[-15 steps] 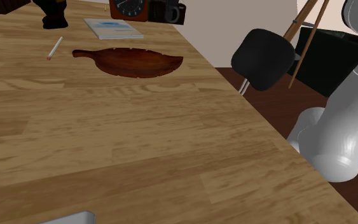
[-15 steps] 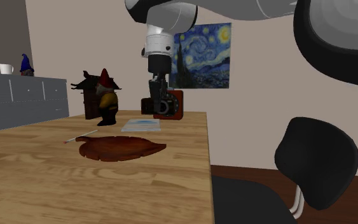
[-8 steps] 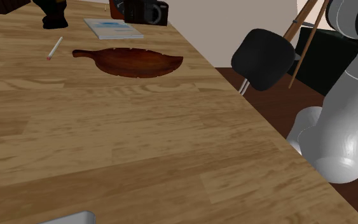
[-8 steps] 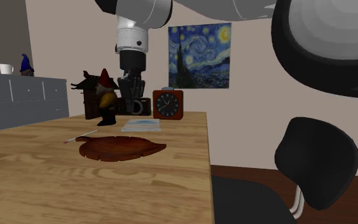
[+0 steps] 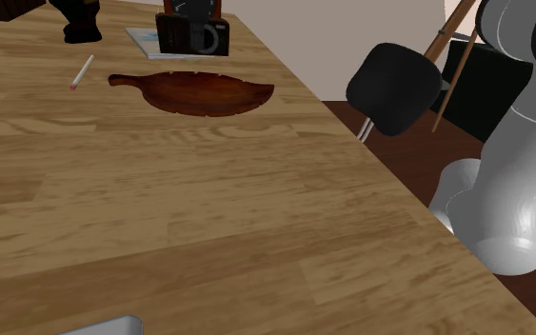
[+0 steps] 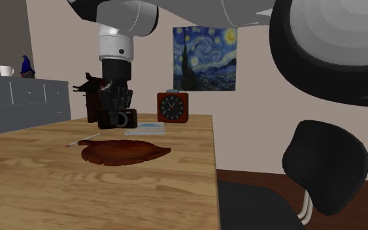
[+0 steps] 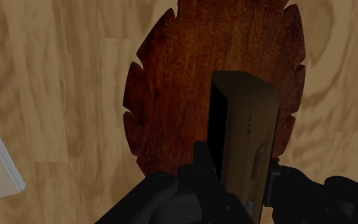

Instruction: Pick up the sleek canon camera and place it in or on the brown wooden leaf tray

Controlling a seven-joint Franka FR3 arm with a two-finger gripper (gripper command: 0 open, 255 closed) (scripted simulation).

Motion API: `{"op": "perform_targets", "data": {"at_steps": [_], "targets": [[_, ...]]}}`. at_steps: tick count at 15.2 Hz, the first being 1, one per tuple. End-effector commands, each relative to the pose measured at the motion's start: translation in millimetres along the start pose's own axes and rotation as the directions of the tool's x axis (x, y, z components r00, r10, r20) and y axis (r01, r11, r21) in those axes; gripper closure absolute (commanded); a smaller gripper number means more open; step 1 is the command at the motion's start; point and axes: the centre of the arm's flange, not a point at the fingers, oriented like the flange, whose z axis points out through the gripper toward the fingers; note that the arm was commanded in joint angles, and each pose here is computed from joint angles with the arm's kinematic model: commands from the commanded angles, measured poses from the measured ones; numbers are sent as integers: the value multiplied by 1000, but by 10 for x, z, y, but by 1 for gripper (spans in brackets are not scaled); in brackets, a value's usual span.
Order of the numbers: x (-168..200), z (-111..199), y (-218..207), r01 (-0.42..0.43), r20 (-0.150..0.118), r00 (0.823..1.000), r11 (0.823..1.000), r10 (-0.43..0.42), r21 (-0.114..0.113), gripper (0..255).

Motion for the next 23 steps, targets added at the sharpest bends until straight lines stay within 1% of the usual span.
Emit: {"op": "perform_targets", "data": {"at_steps": [1, 8, 16, 17, 22, 23], "targets": [[-5, 101, -2, 0, -1, 1000, 1000, 0, 0, 255], [-22, 494, -2, 0, -1, 1000, 1000, 0, 0, 255], [-22, 494, -2, 0, -1, 1000, 1000, 0, 0, 255], [-22, 494, -2, 0, -1, 1000, 1000, 0, 0, 0], [-22, 494, -2, 0, -1, 1000, 1000, 0, 0, 0], [-22, 362, -2, 0, -1, 1000, 1000, 0, 0, 0]]}}
